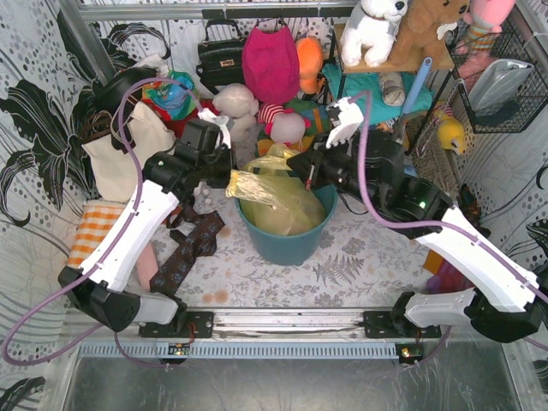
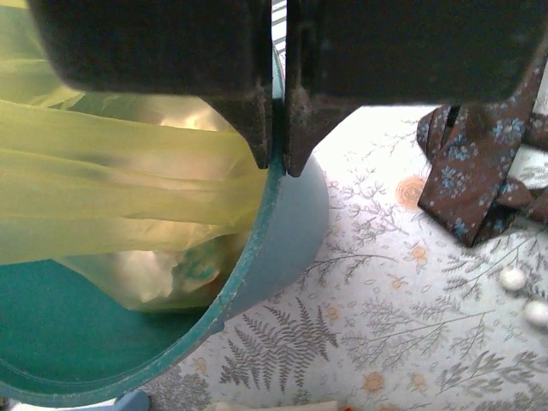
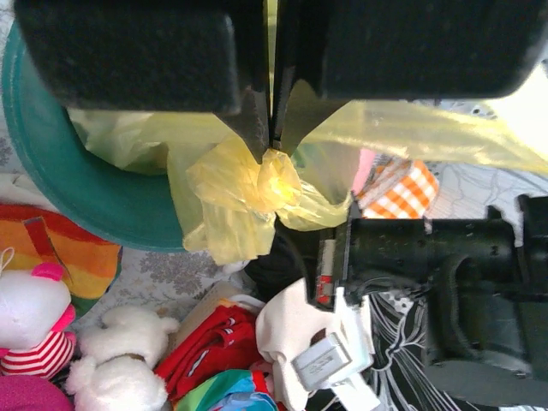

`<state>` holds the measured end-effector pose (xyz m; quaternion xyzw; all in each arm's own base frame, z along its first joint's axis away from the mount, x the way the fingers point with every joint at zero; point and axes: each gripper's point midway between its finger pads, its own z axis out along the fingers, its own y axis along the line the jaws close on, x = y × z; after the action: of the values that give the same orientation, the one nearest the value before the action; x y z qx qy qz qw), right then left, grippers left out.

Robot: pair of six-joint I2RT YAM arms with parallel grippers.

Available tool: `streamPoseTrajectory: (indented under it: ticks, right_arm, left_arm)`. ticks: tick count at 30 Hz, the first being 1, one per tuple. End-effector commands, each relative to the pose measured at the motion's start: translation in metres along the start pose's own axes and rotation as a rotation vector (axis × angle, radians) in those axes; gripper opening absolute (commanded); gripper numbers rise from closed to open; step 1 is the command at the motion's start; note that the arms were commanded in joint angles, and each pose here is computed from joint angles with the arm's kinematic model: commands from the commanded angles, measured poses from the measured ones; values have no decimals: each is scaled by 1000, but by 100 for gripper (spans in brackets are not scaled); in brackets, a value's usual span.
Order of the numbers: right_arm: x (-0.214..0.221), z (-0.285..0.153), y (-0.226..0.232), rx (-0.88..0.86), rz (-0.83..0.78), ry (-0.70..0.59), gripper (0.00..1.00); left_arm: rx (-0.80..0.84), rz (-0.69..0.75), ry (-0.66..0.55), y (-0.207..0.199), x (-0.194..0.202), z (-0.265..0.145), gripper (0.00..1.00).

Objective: Tie the trash bag

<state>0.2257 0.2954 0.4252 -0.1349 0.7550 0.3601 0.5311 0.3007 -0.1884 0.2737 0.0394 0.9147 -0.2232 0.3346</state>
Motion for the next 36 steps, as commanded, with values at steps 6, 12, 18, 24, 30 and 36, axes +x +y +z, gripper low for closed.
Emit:
streamPoseTrajectory:
  ticks: [6, 12, 18, 24, 30, 36]
  right_arm:
    - [-50, 26, 2, 46, -83, -158, 0]
    - [-52, 49, -7, 0, -40, -148, 0]
    - [-51, 60, -17, -22, -16, -142, 0]
    - [-49, 64, -18, -35, -14, -130, 0]
    - [-49, 62, -19, -31, -11, -127, 0]
    - [-49, 58, -24, -9, -17, -131, 0]
  left_arm:
    - [-80, -211, -122, 8, -5, -38, 0]
    - [-82, -362, -152, 15, 14, -43, 0]
    - [-31, -523, -220, 18, 27, -45, 0]
    - [23, -595, -280, 12, 24, -54, 11]
    - [18, -514, -305, 6, 5, -71, 40]
    - [-39, -387, -396, 4, -35, -104, 57]
